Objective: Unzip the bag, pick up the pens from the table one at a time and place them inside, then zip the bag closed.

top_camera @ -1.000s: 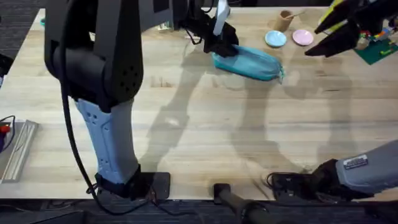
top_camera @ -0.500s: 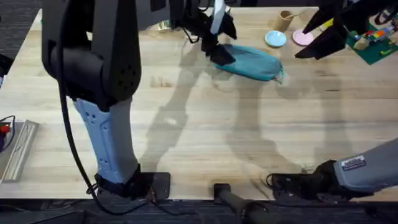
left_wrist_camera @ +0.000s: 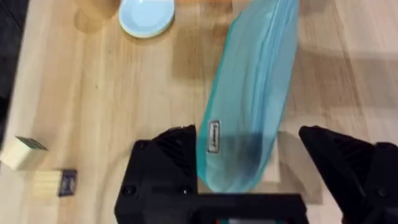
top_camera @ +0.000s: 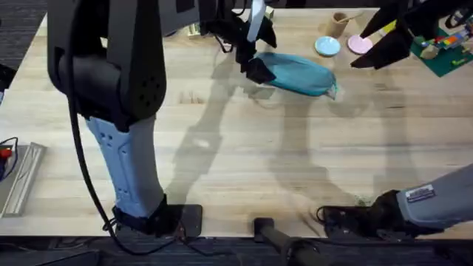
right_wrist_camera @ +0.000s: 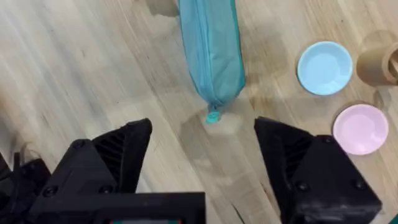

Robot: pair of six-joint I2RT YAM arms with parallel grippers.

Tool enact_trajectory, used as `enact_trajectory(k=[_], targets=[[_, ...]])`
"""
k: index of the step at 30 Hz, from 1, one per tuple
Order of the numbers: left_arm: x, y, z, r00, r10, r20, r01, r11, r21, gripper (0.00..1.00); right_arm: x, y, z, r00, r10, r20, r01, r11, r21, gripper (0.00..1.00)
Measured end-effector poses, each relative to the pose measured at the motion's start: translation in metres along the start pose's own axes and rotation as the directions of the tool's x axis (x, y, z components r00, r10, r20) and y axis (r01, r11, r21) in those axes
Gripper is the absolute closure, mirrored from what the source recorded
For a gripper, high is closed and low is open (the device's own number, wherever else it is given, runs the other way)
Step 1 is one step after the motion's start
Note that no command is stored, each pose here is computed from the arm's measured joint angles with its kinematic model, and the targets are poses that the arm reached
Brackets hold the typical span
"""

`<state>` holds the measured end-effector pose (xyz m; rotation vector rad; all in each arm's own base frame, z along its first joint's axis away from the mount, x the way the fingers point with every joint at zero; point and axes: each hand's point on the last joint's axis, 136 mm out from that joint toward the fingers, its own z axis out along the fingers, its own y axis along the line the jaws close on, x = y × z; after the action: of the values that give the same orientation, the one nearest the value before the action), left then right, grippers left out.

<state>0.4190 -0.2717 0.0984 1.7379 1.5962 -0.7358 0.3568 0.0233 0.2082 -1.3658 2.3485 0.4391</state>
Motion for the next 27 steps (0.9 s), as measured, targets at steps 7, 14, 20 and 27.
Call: enact_trajectory(k=[7, 14, 20, 27], targets=[[0.020, -0.009, -0.012, 0.985, -0.067, -0.162, 0.066, 0.998, -0.014, 0.007, 0.000, -0.001, 0.000, 1.000, -0.001, 0.001, 0.001, 1.000, 0.002, 0.006], [-0.024, 0.002, -0.068, 0.982, -0.060, -0.180, 0.028, 0.984, -0.174, 0.008, 0.000, -0.001, 0.000, 1.000, -0.001, 0.001, 0.001, 1.000, 0.002, 0.006], [-0.059, 0.006, -0.121, 0.986, -0.118, -0.118, 0.077, 0.948, -0.308, 0.007, -0.002, 0.001, -0.005, 1.000, 0.000, 0.006, 0.000, 1.000, 0.015, 0.006], [-0.068, 0.011, -0.158, 0.968, -0.234, -0.093, 0.173, 0.884, -0.434, 0.006, -0.015, 0.017, -0.044, 0.998, -0.040, 0.050, 0.034, 0.991, 0.128, 0.006]])
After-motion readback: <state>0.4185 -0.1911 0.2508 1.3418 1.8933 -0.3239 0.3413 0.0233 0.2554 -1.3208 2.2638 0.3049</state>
